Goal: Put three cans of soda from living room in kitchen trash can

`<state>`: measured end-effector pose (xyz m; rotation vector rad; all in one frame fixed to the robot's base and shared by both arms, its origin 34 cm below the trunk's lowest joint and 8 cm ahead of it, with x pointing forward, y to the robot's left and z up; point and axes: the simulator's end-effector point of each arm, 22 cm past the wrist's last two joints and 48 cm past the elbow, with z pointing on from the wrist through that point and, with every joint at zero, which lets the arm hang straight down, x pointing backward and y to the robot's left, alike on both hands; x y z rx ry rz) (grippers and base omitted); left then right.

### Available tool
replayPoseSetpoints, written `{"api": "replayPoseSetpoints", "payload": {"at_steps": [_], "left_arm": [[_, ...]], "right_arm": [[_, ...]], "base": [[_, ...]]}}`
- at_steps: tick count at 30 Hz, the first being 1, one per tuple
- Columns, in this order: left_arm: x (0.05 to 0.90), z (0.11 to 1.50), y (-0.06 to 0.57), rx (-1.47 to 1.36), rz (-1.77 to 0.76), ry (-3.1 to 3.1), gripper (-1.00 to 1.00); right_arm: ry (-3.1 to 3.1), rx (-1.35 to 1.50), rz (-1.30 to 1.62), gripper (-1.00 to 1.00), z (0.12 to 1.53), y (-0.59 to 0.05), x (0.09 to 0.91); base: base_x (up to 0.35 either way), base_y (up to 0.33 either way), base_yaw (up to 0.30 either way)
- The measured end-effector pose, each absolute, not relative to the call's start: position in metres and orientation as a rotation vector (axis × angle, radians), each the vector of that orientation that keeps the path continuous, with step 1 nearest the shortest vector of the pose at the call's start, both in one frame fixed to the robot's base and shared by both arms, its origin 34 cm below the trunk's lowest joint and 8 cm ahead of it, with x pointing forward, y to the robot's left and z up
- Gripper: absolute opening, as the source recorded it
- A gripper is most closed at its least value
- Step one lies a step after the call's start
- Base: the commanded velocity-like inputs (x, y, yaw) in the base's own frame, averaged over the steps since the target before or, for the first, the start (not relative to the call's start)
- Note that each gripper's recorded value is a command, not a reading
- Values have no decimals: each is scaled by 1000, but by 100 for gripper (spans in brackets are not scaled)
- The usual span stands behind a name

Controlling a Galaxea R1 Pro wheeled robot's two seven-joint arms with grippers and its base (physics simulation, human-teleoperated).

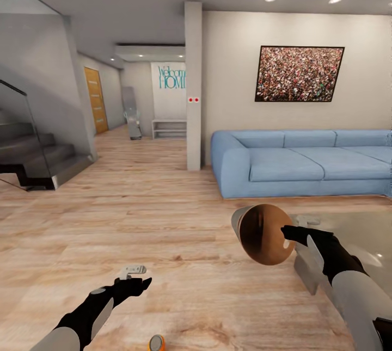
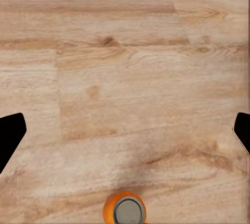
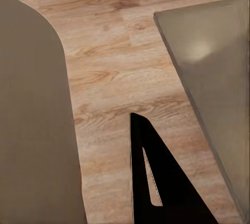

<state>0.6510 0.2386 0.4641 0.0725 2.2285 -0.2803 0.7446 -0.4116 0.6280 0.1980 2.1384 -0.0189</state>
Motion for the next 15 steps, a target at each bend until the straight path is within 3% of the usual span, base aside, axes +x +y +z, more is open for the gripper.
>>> {"api": "replayPoseSetpoints", "payload": {"at_steps": [6,15], "left_arm": [[651,464,239,72,-280,2229,100],[651,465,239,67,-282,2225,100]], "right_arm": [[2138,198,-21,-100,628,-412,745],[2139,197,-23,-100,628,-412,745]], "base": [[-73,-231,0],[-14,-41,0]]}}
